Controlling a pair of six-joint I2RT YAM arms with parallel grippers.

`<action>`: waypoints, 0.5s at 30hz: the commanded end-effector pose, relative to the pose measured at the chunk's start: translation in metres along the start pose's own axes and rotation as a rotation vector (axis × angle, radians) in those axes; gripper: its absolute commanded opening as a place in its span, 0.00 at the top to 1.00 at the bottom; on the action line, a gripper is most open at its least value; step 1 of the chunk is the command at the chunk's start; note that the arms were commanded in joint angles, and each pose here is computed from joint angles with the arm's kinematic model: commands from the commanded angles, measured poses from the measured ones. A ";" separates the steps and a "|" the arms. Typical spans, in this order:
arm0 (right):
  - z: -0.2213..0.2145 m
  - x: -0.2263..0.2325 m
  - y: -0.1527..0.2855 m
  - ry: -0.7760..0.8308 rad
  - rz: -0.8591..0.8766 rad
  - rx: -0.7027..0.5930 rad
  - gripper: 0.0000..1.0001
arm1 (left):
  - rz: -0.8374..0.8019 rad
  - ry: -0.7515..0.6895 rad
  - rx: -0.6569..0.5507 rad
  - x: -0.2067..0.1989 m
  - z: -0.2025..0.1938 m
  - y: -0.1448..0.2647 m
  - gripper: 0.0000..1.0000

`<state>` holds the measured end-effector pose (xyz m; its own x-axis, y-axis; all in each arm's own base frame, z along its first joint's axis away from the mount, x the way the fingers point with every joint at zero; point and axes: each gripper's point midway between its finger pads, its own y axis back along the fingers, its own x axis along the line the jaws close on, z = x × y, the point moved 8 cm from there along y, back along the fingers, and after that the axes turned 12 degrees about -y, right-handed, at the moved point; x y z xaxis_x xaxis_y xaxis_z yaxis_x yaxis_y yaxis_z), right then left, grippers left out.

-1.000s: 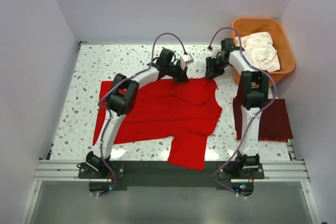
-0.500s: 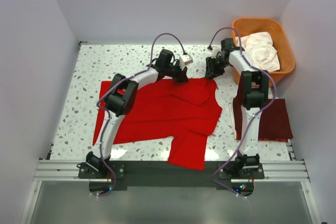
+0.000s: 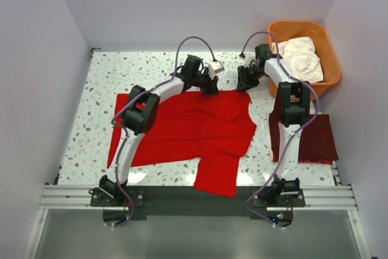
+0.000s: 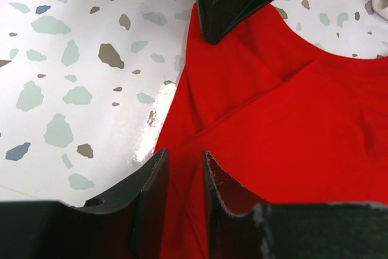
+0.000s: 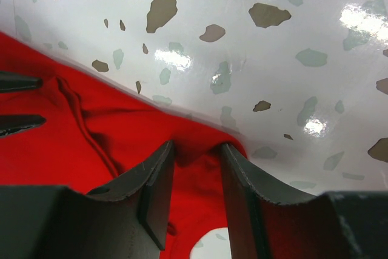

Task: Fold and stack the t-shirts
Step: Fold the tshirt

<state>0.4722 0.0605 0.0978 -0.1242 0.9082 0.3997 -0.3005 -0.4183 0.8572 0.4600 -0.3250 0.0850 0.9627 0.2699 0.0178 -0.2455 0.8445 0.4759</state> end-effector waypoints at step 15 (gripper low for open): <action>0.002 -0.002 0.000 0.022 0.019 0.001 0.59 | 0.007 -0.014 -0.009 -0.003 0.015 -0.010 0.55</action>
<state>0.4724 0.0599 0.0972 -0.1387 0.9082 0.3950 -0.2998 -0.4186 0.8573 0.4524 -0.3375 0.0700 0.9684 0.2494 -0.0046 -0.2134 0.8381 0.5020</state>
